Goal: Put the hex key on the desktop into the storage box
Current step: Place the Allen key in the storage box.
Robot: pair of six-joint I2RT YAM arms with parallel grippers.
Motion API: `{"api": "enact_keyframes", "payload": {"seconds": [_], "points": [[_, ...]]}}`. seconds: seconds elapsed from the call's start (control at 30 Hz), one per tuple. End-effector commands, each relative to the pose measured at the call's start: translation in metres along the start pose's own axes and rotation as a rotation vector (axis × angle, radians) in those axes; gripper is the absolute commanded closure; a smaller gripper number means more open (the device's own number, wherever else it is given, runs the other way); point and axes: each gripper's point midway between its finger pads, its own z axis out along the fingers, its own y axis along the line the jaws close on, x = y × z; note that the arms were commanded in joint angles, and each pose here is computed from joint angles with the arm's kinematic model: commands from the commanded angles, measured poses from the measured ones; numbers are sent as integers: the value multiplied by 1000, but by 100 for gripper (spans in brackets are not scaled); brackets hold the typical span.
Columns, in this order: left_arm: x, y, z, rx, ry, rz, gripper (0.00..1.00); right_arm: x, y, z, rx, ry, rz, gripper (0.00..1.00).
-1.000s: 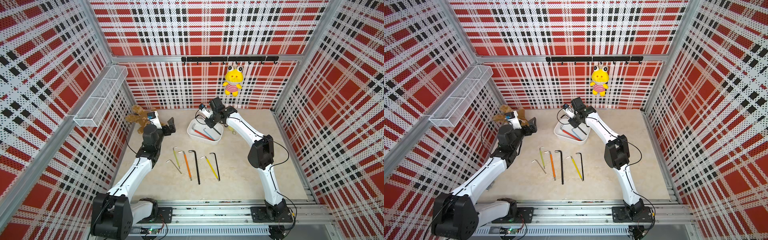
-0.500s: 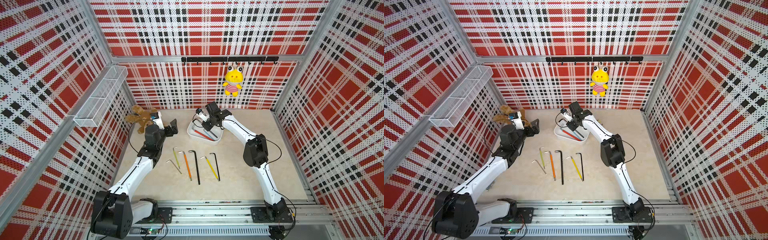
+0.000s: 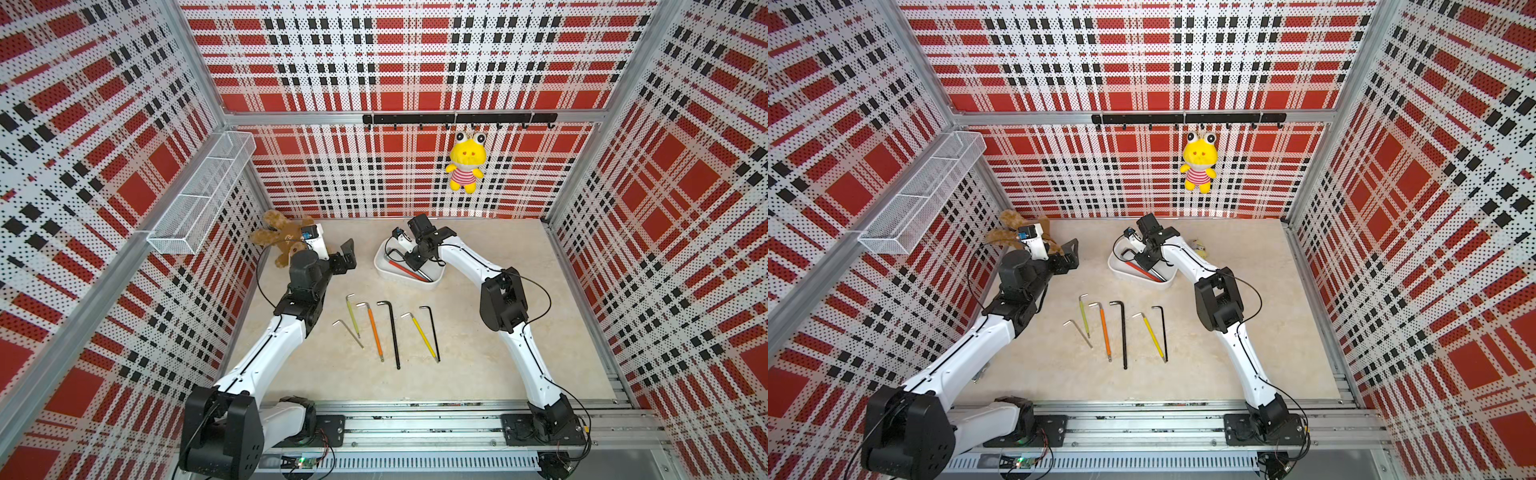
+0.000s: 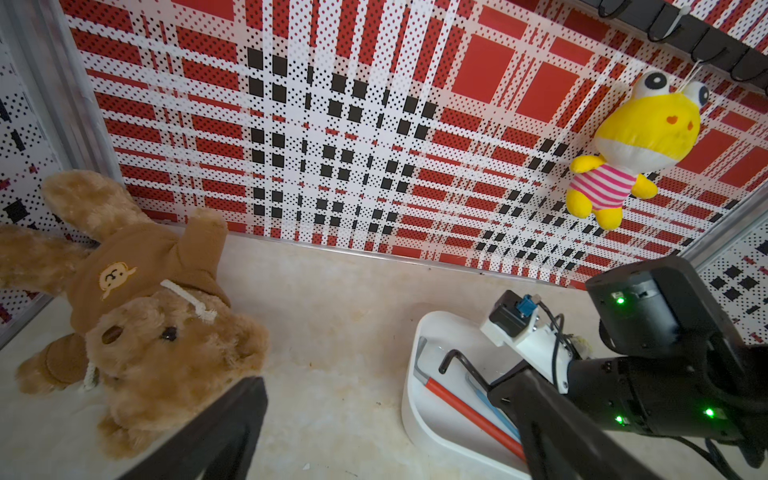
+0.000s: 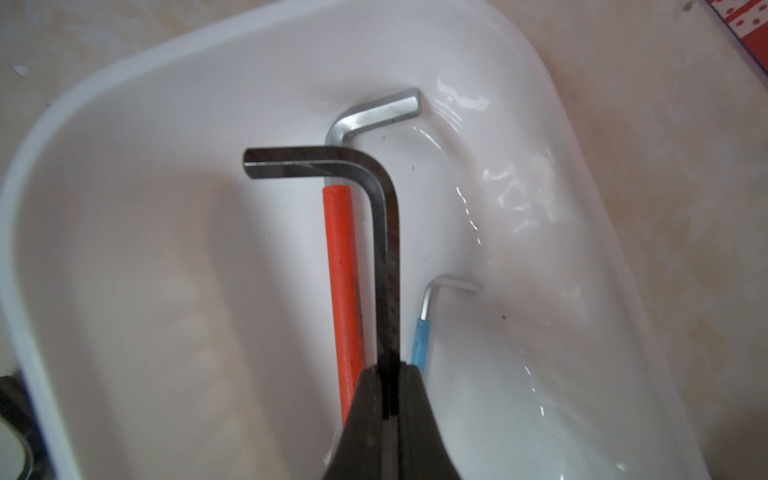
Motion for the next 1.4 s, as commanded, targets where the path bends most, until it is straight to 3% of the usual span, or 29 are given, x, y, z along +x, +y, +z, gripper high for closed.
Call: {"api": "enact_keyframes", "payload": {"seconds": [0.0,0.37,0.7,0.93,1.1,1.23,1.37], "points": [[-16,-8,-3,21,-28,19,1,-11,-4,4,27,-32,27,100],[-22,-10,-5,24,-39,24,1,3,-6,26,39,2,72,99],[-24,-11,-4,27,-38,28,1,-17,-13,14,66,-72,128,73],[-25,-11,-5,28,-41,27,1,-51,-20,-47,109,-184,169,61],[-25,-13,-5,37,-38,23,1,-64,-19,-121,160,-295,224,52],[-24,-17,-4,59,-30,21,1,-50,-17,-169,189,-309,303,51],[-24,-19,-3,70,-25,15,1,-12,-8,-200,223,-255,377,48]]}}
